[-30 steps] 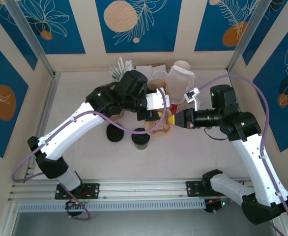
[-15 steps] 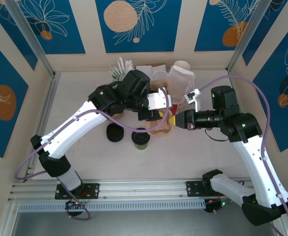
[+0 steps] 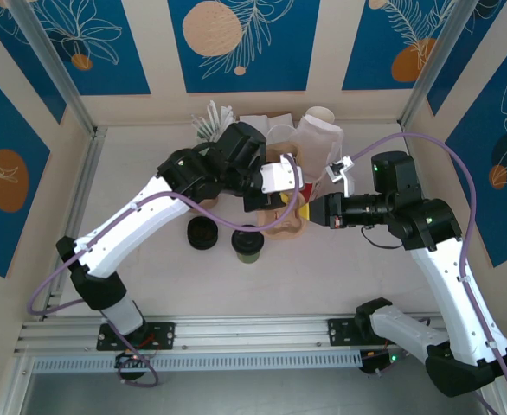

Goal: Pack the takeout coffee

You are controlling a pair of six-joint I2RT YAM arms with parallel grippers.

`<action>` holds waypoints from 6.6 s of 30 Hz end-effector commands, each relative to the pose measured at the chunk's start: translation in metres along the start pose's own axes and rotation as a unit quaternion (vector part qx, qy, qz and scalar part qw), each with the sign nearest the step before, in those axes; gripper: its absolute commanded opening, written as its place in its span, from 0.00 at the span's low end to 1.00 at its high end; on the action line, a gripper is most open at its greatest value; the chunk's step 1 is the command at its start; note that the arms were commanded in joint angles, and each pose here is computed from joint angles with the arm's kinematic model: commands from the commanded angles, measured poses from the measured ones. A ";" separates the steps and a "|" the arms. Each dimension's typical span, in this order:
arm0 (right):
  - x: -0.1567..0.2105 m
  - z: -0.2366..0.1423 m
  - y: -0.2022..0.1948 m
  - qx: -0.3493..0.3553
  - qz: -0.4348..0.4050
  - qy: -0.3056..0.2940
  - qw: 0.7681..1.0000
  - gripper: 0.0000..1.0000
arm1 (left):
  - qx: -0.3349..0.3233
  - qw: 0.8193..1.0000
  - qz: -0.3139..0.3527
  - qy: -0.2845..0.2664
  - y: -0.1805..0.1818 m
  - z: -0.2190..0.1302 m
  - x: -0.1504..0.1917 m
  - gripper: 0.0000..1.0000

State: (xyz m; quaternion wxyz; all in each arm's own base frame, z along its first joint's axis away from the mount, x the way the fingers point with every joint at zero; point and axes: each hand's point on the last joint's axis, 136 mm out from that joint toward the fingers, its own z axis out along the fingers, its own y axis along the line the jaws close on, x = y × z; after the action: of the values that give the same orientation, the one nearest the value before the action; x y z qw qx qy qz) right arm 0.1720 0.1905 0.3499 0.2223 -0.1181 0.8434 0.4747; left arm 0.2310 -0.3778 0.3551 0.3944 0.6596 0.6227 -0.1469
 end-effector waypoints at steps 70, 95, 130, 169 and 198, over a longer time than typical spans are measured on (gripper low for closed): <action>-0.107 -0.020 -0.158 0.291 0.038 -0.063 0.954 0.00 | 0.017 0.967 -0.194 -0.163 0.061 -0.013 -0.072 0.29; -0.044 -0.022 -0.124 0.220 0.030 0.008 0.975 0.00 | 0.156 0.959 -0.216 -0.093 0.011 0.037 -0.038 0.29; -0.039 -0.009 -0.116 0.191 0.007 0.031 0.981 0.00 | 0.198 0.962 -0.188 0.000 0.001 0.119 0.034 0.28; -0.017 -0.074 -0.069 0.143 0.202 -0.125 0.961 0.40 | 0.141 0.955 -0.260 0.037 0.002 0.165 0.044 0.28; -0.090 -0.062 -0.079 0.059 0.148 -0.164 0.974 0.68 | 0.148 0.948 -0.280 0.037 0.002 0.155 0.036 0.28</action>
State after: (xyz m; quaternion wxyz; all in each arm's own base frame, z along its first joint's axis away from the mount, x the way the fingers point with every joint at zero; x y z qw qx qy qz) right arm 0.2677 0.0749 0.3373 0.2915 0.1372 0.8626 0.3900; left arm 0.2819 -0.4671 0.2304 0.2185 0.5293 0.7529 -0.3244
